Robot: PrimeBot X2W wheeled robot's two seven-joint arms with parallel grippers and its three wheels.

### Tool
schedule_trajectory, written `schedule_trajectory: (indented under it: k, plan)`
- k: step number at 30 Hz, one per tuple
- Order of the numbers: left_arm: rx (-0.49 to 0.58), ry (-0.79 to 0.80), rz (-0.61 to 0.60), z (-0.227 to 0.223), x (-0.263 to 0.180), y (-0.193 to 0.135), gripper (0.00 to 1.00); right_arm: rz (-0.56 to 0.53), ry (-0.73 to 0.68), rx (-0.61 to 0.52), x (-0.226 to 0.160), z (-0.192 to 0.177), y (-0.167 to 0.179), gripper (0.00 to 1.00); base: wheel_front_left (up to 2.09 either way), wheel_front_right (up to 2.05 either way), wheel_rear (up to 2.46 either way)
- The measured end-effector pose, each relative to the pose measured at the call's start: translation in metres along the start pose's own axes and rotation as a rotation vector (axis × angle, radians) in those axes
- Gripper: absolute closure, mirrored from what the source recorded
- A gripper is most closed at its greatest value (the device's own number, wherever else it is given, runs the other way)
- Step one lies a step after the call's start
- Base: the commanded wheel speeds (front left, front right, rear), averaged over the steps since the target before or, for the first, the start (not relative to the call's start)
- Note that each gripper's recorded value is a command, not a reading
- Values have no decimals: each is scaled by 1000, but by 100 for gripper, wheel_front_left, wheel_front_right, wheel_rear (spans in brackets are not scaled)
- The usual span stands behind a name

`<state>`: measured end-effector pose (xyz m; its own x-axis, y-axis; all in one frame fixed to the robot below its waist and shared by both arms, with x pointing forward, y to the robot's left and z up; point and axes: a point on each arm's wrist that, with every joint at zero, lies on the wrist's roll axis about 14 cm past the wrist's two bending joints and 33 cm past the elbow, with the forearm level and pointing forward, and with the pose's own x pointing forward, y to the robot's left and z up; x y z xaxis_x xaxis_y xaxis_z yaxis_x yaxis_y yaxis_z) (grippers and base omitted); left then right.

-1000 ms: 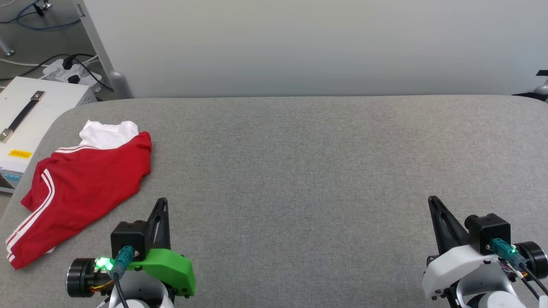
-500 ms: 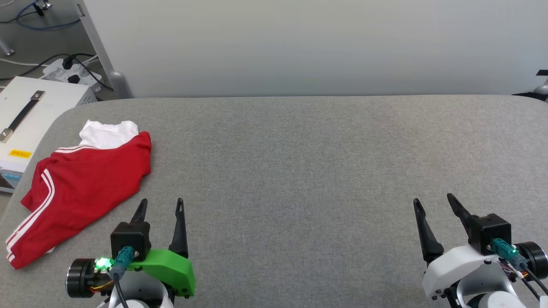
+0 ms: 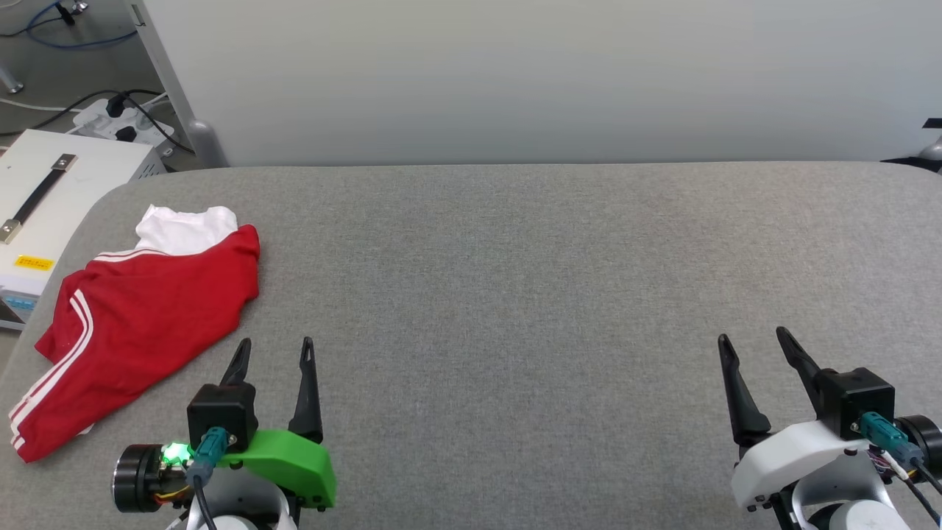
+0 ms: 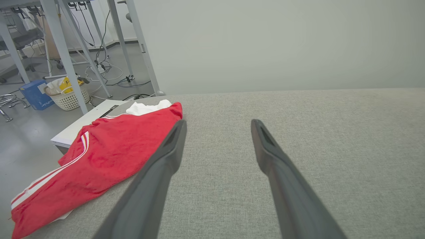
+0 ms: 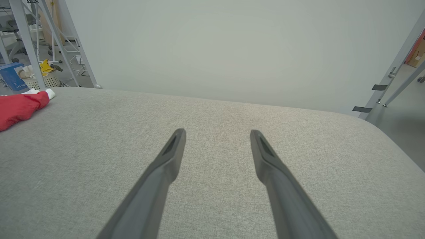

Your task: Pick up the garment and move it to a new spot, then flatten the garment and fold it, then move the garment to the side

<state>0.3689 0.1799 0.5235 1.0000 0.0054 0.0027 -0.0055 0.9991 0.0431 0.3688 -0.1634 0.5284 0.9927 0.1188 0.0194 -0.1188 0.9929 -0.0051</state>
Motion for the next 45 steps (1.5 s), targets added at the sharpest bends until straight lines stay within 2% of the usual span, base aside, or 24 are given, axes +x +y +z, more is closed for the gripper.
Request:
schedule_trajectory:
  k: [45]
  plan:
    - [-25, -74, -6, 6, -2, -3, 0, 1, -121, 68, -1, 19, 1, 0, 0, 0, 0]
